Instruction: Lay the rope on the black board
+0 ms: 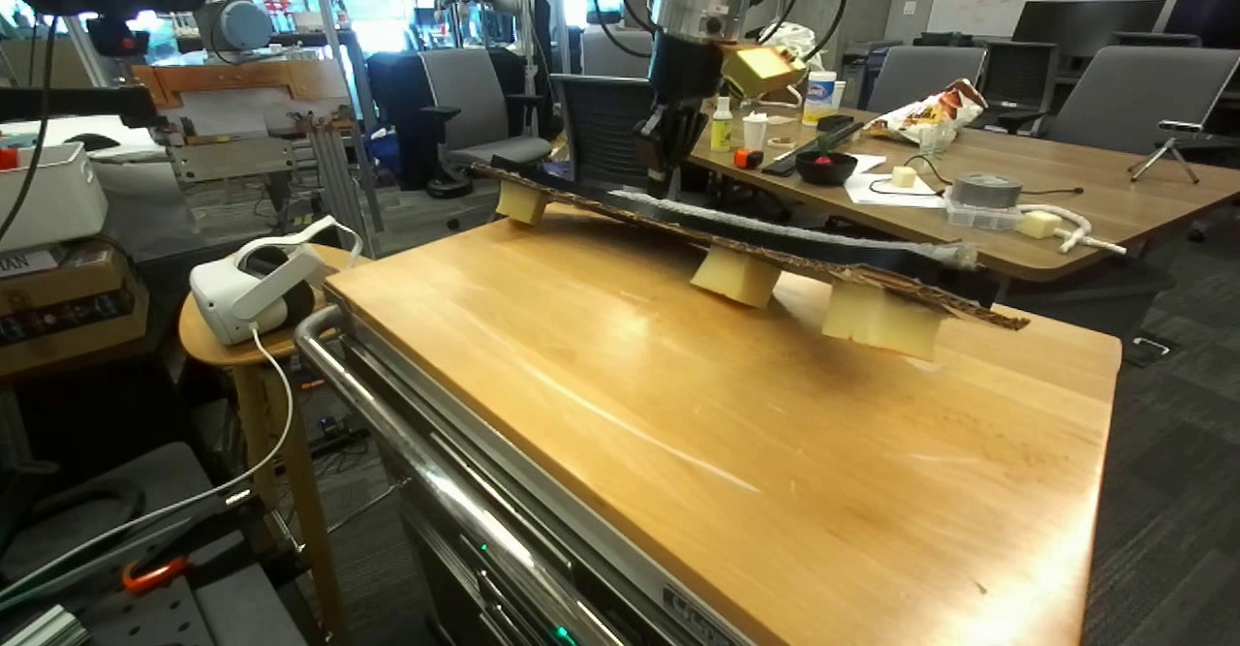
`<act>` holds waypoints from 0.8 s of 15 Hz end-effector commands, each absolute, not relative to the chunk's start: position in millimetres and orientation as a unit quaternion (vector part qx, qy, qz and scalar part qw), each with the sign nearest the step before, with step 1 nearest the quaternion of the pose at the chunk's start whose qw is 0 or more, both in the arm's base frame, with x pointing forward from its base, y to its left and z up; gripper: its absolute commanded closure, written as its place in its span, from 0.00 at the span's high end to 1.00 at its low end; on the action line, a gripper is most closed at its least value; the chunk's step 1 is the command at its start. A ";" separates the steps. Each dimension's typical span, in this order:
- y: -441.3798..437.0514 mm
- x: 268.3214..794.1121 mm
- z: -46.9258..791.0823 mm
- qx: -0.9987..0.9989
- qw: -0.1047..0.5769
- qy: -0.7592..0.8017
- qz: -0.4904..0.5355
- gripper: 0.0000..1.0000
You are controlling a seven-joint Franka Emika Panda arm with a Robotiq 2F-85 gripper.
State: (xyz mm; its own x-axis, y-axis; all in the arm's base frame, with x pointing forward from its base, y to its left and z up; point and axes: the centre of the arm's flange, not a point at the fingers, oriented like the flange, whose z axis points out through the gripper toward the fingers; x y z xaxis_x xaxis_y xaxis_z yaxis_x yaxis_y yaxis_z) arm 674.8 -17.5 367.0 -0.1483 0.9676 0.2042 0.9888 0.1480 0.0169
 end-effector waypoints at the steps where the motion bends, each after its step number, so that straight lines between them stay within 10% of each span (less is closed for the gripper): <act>1: -20.7 677.4 363.9 -0.661 0.087 -0.741 -0.081 0.00; 12: -18.1 665.1 340.5 -0.670 0.114 -0.731 -0.061 0.00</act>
